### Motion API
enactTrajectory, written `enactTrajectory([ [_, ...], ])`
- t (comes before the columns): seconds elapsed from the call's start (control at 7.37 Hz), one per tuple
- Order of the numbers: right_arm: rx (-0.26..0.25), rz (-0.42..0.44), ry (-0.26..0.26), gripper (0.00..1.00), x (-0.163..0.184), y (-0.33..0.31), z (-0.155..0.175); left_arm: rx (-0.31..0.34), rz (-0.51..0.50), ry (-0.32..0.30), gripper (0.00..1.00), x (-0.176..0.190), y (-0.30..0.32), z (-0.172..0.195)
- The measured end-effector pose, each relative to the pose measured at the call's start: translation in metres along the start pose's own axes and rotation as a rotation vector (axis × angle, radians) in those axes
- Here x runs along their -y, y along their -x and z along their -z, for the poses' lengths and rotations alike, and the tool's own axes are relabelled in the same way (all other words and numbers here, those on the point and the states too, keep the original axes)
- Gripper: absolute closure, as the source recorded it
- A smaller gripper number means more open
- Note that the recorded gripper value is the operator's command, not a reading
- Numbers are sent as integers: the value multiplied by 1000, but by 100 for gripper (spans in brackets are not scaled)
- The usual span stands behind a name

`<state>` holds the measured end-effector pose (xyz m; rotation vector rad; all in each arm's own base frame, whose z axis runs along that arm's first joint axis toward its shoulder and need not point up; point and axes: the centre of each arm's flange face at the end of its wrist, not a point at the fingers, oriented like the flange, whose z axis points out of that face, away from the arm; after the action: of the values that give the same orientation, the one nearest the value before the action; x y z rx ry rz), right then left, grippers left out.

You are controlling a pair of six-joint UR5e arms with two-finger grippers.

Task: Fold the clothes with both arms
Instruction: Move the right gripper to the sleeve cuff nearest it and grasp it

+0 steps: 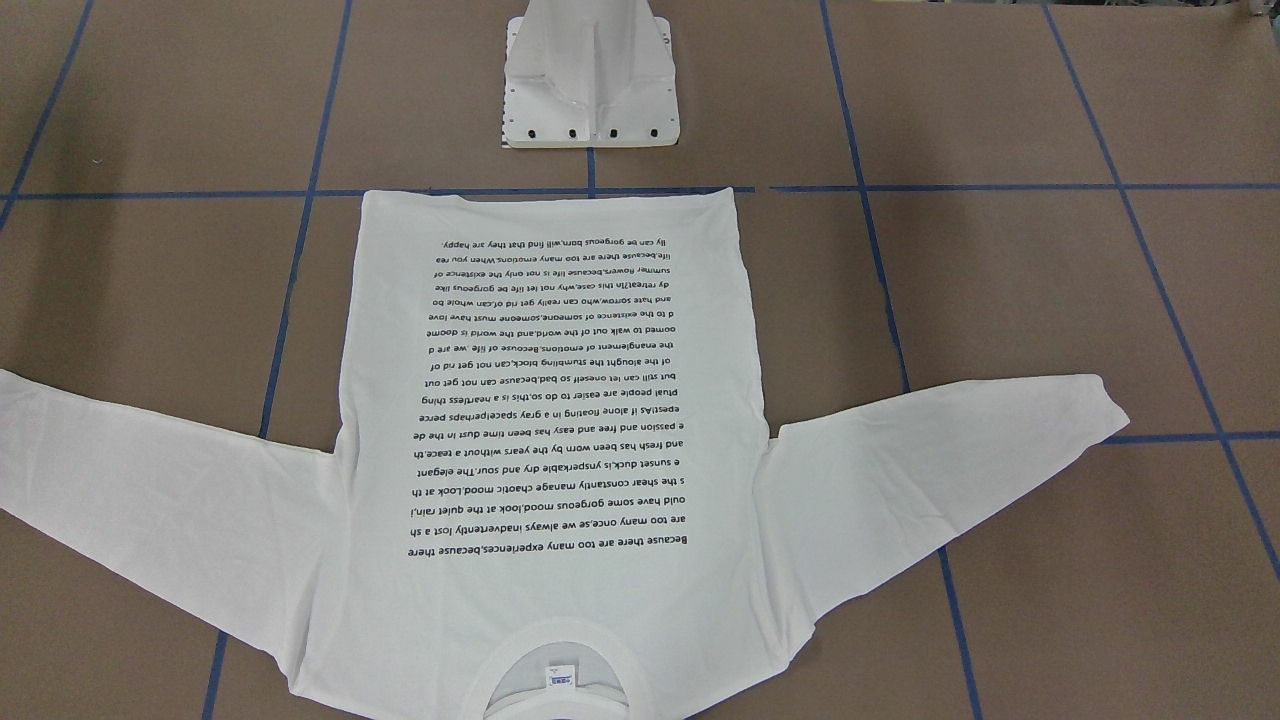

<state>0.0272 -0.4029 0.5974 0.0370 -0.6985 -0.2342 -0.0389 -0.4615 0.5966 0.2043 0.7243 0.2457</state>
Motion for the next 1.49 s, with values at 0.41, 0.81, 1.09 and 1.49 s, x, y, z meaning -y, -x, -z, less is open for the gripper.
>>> enactTrajectory([
  [0.41,-4,82,-77,0,66,27,30,20,-137,-154,0,42,2,5],
  [0.81,1,77,-63,1,87,48,14,20,-162,-184,0,45,6,1],
  [1.09,-3,-2,-132,1,103,68,-46,20,-165,-188,0,45,5,2],
  [1.49,85,-121,-284,12,93,37,-140,21,-168,-190,0,45,4,3],
])
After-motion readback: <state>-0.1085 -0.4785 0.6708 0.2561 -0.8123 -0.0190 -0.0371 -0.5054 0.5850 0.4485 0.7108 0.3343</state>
